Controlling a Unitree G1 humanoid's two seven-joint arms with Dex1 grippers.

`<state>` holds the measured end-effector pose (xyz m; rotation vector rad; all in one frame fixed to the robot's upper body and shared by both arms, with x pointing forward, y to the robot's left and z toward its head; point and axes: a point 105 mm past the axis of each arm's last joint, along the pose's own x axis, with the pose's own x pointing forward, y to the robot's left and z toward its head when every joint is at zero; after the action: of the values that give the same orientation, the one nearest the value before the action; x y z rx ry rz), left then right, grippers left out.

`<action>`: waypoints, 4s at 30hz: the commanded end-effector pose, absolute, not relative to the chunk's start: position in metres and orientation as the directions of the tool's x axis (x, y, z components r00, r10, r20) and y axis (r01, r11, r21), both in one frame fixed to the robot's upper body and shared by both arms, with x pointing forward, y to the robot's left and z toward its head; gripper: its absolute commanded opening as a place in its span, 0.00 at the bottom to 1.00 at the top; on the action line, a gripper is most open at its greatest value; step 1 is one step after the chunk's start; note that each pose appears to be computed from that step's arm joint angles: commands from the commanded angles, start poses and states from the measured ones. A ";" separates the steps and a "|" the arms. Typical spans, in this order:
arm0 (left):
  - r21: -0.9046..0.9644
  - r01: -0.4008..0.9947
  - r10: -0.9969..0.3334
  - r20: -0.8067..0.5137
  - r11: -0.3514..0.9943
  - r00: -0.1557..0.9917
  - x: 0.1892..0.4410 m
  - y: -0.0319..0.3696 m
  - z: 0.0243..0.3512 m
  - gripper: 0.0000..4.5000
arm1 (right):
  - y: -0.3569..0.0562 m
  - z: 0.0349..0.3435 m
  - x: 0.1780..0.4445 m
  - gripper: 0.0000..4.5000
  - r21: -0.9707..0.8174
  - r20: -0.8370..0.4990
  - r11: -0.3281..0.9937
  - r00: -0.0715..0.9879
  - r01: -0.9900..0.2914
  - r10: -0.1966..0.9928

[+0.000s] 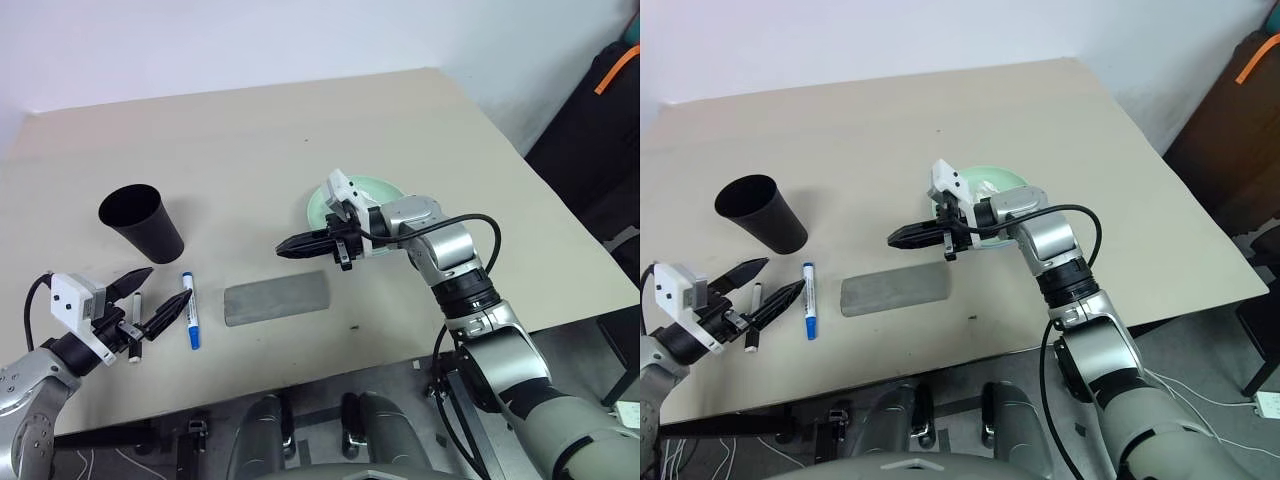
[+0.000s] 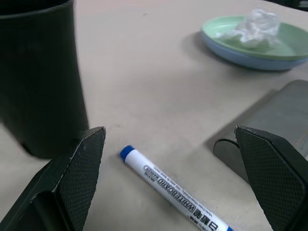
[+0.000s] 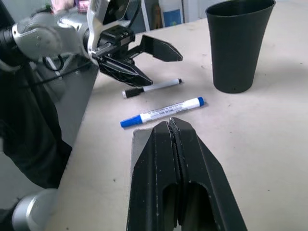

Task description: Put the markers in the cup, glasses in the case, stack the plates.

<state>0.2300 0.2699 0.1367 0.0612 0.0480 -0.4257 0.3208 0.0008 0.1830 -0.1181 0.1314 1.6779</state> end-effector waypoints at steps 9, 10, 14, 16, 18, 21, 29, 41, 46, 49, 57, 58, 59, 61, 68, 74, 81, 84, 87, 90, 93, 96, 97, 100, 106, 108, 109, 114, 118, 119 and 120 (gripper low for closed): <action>0.052 0.229 -0.226 -0.061 0.972 0.972 0.195 0.292 0.155 1.00 | -0.016 0.229 0.333 0.01 -0.047 0.115 -0.020 -0.025 -0.999 0.993; 0.054 0.226 -0.222 -0.068 0.973 0.973 0.193 0.293 0.154 1.00 | -0.016 0.230 0.336 0.01 -0.019 0.134 -0.012 -0.015 -1.000 0.991; 0.043 0.221 -0.218 -0.073 0.974 0.973 0.190 0.295 0.152 1.00 | -0.015 0.234 0.334 0.01 -0.047 0.161 -0.026 -0.033 -0.999 0.986; 0.038 0.225 -0.222 -0.073 0.974 0.972 0.191 0.294 0.151 1.00 | -0.016 0.232 0.331 0.01 -0.083 0.158 -0.038 -0.050 -0.996 0.986; 0.037 0.231 -0.227 -0.076 0.972 0.971 0.192 0.294 0.150 1.00 | -0.016 0.231 0.328 0.01 -0.088 0.160 -0.043 -0.057 -0.995 0.985; 0.035 0.230 -0.226 -0.080 0.973 0.971 0.194 0.296 0.150 1.00 | -0.017 0.232 0.325 0.01 -0.064 0.185 -0.061 -0.072 -0.996 0.980; -0.017 0.134 -0.135 -0.139 0.991 0.981 0.202 0.301 0.141 1.00 | -0.019 0.235 0.336 0.01 -0.012 0.196 0.012 0.010 -1.000 0.981; -0.004 0.037 -0.037 -0.235 0.999 0.971 0.211 0.311 0.127 1.00 | -0.021 0.236 0.334 0.01 -0.048 0.218 0.017 0.006 -0.999 0.976; -0.064 0.034 -0.052 -0.294 0.997 0.954 0.217 0.303 0.116 1.00 | -0.020 0.231 0.346 0.01 -0.004 0.191 0.090 0.087 -0.996 0.978; -0.080 0.029 -0.053 -0.313 0.996 0.948 0.220 0.303 0.112 1.00 | -0.019 0.230 0.343 0.01 -0.029 0.180 0.089 0.082 -0.996 0.980; -0.086 -0.019 -0.023 -0.459 0.996 0.888 0.231 0.290 0.092 1.00 | -0.023 0.219 0.343 0.01 -0.080 0.107 0.122 0.113 -0.989 0.988; -0.091 -0.025 -0.020 -0.466 0.996 0.884 0.233 0.287 0.092 1.00 | -0.023 0.219 0.342 0.01 -0.082 0.105 0.124 0.116 -0.989 0.988; -0.093 -0.035 -0.013 -0.475 0.995 0.880 0.234 0.285 0.093 1.00 | -0.023 0.218 0.342 0.01 -0.082 0.104 0.126 0.117 -0.989 0.988; -0.093 -0.050 -0.002 -0.485 0.994 0.875 0.237 0.283 0.095 1.00 | -0.024 0.221 0.340 0.01 -0.080 0.113 0.120 0.110 -0.990 0.987; -0.073 -0.083 0.032 -0.529 0.994 0.848 0.239 0.284 0.098 1.00 | -0.040 0.236 0.326 0.01 -0.143 0.158 0.068 0.045 -0.987 0.986; -0.094 -0.070 0.009 -0.534 0.993 0.845 0.244 0.278 0.101 1.00 | -0.049 0.235 0.318 0.13 -0.131 0.169 0.077 0.055 -0.988 0.984; -0.099 -0.034 -0.026 -0.548 0.995 0.836 0.248 0.271 0.104 1.00 | -0.069 0.236 0.316 0.67 -0.159 0.183 0.139 0.109 -0.977 0.977; -0.102 -0.011 -0.048 -0.556 0.995 0.830 0.251 0.269 0.103 1.00 | -0.078 0.236 0.318 0.91 -0.146 0.175 0.169 0.143 -0.975 0.974; -0.132 0.013 -0.086 -0.562 0.991 0.823 0.252 0.265 0.102 1.00 | -0.084 0.235 0.322 1.00 -0.116 0.163 0.203 0.183 -0.972 0.969; -0.140 0.009 -0.087 -0.565 0.990 0.821 0.253 0.266 0.099 1.00 | -0.090 0.231 0.321 1.00 -0.141 0.133 0.223 0.205 -0.964 0.970; -0.130 0.001 -0.074 -0.566 0.992 0.821 0.257 0.267 0.099 0.96 | -0.093 0.224 0.324 1.00 -0.185 0.095 0.256 0.242 -0.949 0.966; -0.122 -0.002 -0.068 -0.566 0.993 0.822 0.260 0.268 0.102 0.82 | -0.090 0.223 0.324 1.00 -0.187 0.097 0.257 0.243 -0.948 0.965; -0.118 -0.003 -0.065 -0.566 0.993 0.822 0.260 0.268 0.102 0.74 | -0.089 0.223 0.324 1.00 -0.188 0.099 0.258 0.243 -0.948 0.965; -0.096 0.001 -0.056 -0.575 0.995 0.816 0.260 0.270 0.103 0.52 | -0.089 0.222 0.325 1.00 -0.197 0.096 0.268 0.253 -0.943 0.963; -0.052 -0.038 0.000 -0.588 0.998 0.809 0.259 0.283 0.105 0.05 | -0.091 0.222 0.328 1.00 -0.194 0.094 0.273 0.260 -0.942 0.961; -0.047 -0.034 0.000 -0.584 0.998 0.812 0.259 0.283 0.107 0.00 | -0.091 0.223 0.329 1.00 -0.193 0.098 0.275 0.260 -0.942 0.961; -0.051 -0.038 0.002 -0.571 0.998 0.821 0.261 0.284 0.111 0.00 | -0.090 0.222 0.330 1.00 -0.193 0.097 0.275 0.260 -0.942 0.961; -0.010 -0.093 0.074 -0.521 0.996 0.850 0.265 0.303 0.128 0.00 | -0.091 0.222 0.332 1.00 -0.194 0.092 0.280 0.267 -0.940 0.959; 0.056 -0.188 0.193 -0.428 0.981 0.883 0.268 0.330 0.154 0.00 | -0.091 0.228 0.330 1.00 -0.184 0.120 0.274 0.255 -0.944 0.960; 0.065 -0.195 0.204 -0.409 0.979 0.890 0.268 0.334 0.161 0.00 | -0.091 0.229 0.330 1.00 -0.183 0.128 0.271 0.250 -0.945 0.960; 0.086 -0.195 0.213 -0.388 0.977 0.897 0.267 0.338 0.168 0.00 | -0.091 0.230 0.330 1.00 -0.186 0.132 0.271 0.250 -0.944 0.959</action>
<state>0.2682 0.3247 0.1439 0.0027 0.4917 0.1682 0.3326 -0.0907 0.2110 -0.0632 -0.1594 1.2910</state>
